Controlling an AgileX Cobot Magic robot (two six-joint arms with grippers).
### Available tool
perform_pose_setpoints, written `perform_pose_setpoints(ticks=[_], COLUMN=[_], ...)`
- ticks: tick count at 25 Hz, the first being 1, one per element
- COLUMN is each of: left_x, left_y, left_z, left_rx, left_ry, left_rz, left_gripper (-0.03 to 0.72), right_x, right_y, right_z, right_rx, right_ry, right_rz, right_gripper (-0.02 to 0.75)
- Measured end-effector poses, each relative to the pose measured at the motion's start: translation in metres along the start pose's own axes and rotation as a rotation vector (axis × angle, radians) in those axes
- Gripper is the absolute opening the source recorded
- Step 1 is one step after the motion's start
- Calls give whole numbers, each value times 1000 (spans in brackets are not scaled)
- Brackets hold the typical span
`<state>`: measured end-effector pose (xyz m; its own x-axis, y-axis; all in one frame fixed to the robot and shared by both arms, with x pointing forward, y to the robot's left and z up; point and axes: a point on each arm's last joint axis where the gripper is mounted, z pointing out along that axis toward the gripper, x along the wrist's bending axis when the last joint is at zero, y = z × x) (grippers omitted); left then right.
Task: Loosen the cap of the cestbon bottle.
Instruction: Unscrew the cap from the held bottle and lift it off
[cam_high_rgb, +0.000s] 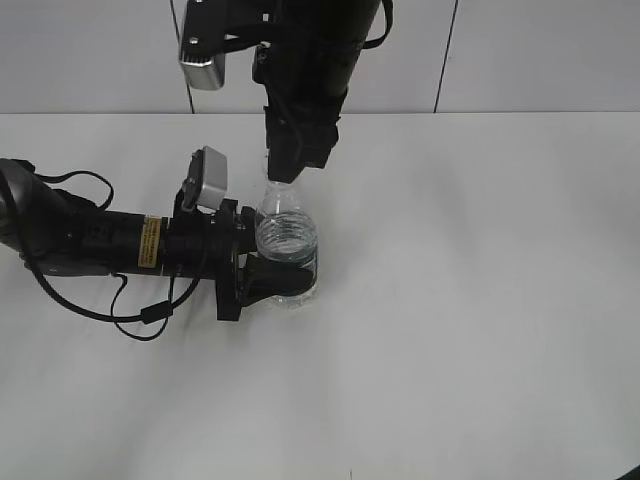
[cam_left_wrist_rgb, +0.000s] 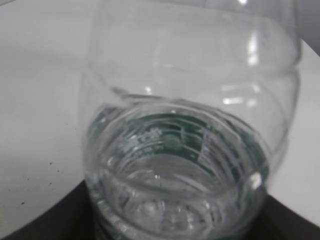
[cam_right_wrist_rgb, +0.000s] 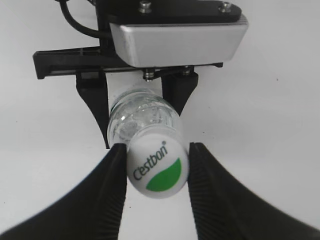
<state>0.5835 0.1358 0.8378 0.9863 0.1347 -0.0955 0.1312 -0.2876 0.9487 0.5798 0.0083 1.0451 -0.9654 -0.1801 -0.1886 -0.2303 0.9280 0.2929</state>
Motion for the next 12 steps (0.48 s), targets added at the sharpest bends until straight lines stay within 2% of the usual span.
perform_pose_setpoints(ticks=[12], left_x=[0], left_y=[0], left_z=[0], left_rx=[0], left_ry=[0], left_rz=[0], left_gripper=[414], right_x=[0], right_y=[0], right_z=[0], right_rx=[4], right_ry=[-3], right_rz=[-4], right_gripper=[302])
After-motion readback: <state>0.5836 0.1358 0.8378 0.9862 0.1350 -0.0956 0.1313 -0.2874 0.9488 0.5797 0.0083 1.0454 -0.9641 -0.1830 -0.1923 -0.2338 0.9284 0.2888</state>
